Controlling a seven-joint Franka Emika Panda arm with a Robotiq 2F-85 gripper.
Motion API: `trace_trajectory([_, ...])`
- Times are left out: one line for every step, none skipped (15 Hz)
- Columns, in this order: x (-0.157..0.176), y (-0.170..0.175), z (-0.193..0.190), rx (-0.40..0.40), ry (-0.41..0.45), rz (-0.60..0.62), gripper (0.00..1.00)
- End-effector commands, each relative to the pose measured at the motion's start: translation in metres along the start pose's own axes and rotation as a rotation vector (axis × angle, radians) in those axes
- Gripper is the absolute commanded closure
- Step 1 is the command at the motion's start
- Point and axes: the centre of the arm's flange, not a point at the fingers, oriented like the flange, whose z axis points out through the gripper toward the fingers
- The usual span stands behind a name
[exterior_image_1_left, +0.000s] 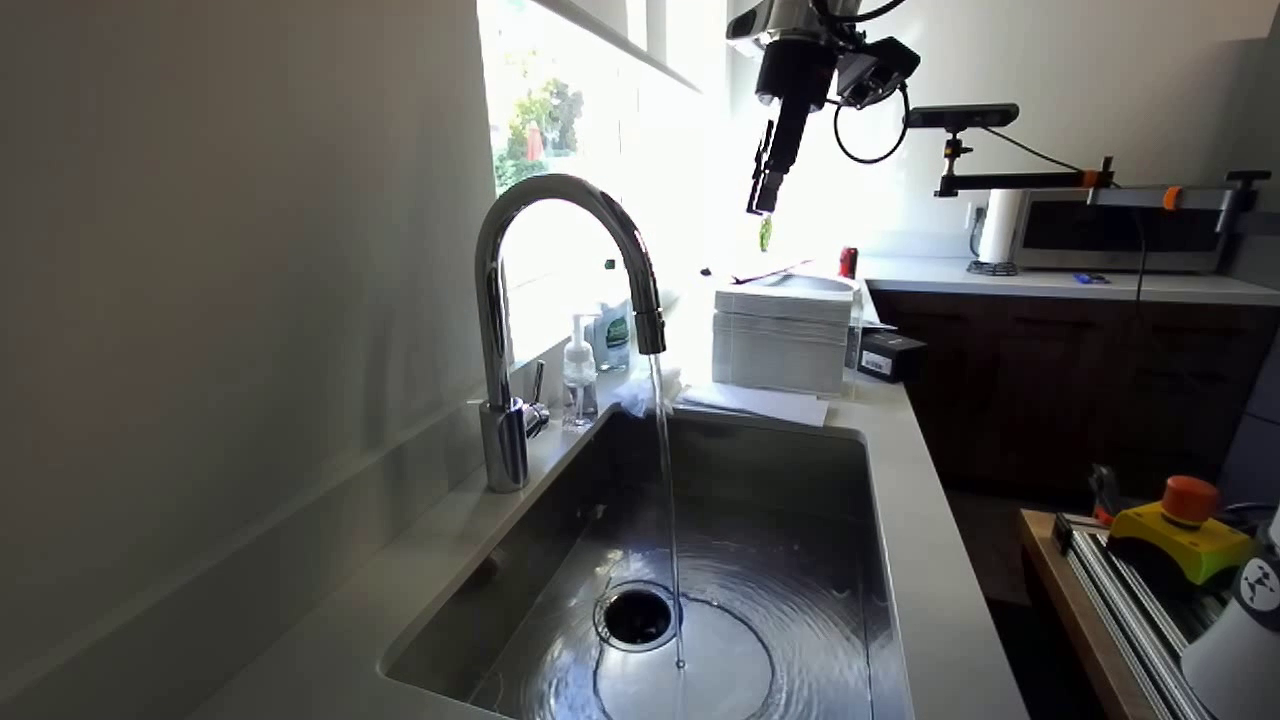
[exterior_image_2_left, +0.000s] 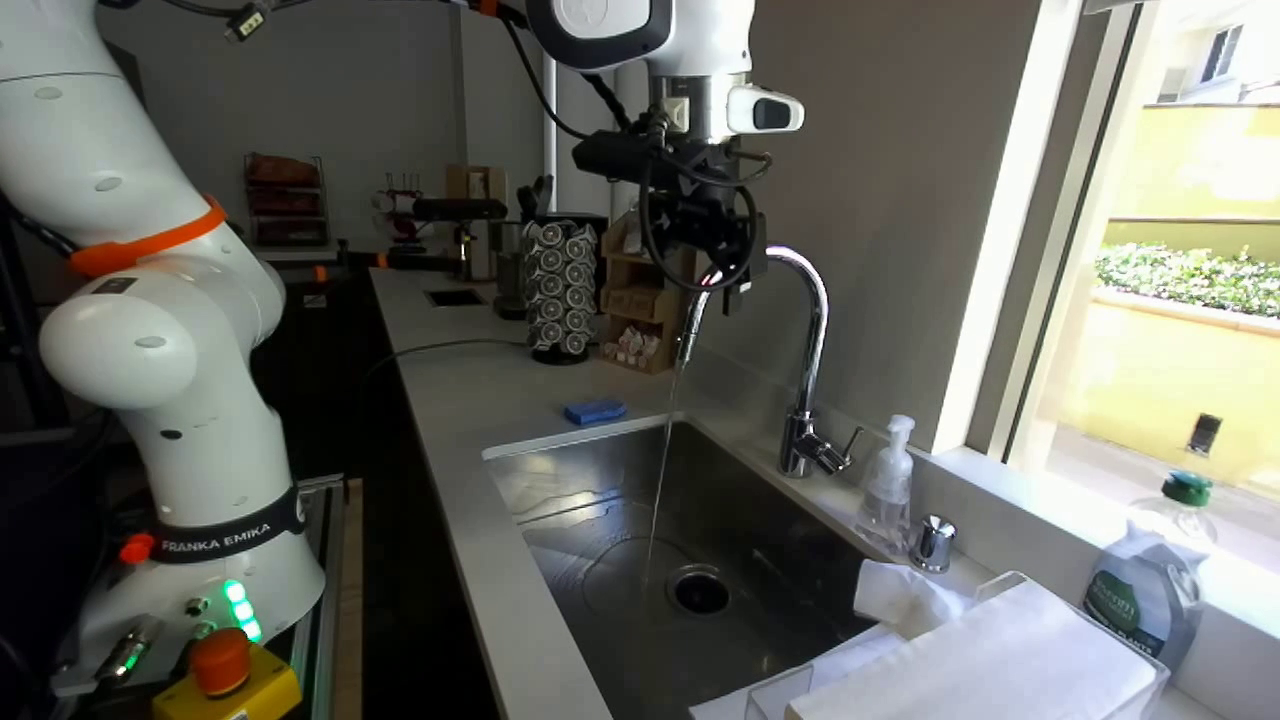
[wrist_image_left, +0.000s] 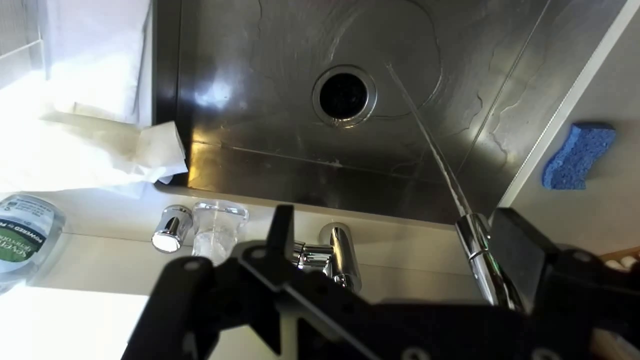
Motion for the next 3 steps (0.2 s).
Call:
trace_trajectory([-0.0007, -0.0005, -0.001, 0.0, 0.002, -0.003, 0.0])
trace_trajectory([-0.0011, -0.0006, -0.0019, -0.001, 0.004, -0.005, 0.0])
trace_trajectory([-0.0014, -0.0006, -0.0022, -0.001, 0.005, -0.006, 0.0])
